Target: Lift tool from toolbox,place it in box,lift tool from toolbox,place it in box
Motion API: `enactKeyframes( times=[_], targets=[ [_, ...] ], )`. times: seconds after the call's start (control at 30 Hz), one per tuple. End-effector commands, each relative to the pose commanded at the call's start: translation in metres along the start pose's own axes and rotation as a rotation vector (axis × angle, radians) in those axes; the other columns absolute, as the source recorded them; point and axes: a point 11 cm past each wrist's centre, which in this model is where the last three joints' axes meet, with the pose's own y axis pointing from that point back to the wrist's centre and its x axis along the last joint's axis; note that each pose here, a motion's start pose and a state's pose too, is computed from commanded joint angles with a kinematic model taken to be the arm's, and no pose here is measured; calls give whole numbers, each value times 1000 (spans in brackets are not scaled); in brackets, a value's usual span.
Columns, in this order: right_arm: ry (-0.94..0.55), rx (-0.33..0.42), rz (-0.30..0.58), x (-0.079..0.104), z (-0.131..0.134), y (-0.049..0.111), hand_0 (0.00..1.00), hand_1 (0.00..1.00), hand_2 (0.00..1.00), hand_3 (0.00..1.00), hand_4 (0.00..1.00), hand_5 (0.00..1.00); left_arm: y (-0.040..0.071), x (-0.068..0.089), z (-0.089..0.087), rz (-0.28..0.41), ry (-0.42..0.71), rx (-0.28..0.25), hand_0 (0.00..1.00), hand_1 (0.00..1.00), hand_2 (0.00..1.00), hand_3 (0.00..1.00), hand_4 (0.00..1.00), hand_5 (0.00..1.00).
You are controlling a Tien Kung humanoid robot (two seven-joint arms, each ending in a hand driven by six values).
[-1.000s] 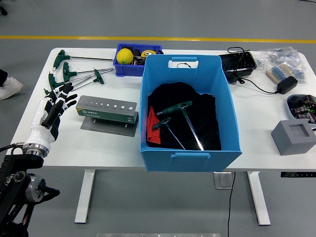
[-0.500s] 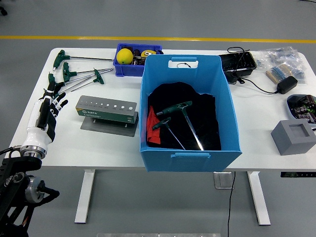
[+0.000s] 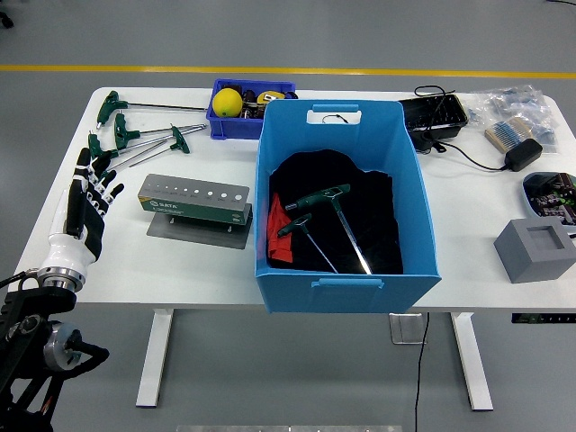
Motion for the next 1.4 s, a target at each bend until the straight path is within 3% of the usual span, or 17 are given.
enactKeyframes(
  times=[1.4],
  targets=[
    [-9,15,-9,-3,-7,1,674,668,744,570,790,679,-3,-1,0,-8,-14,8,889,964,998,885,846,998]
  ],
)
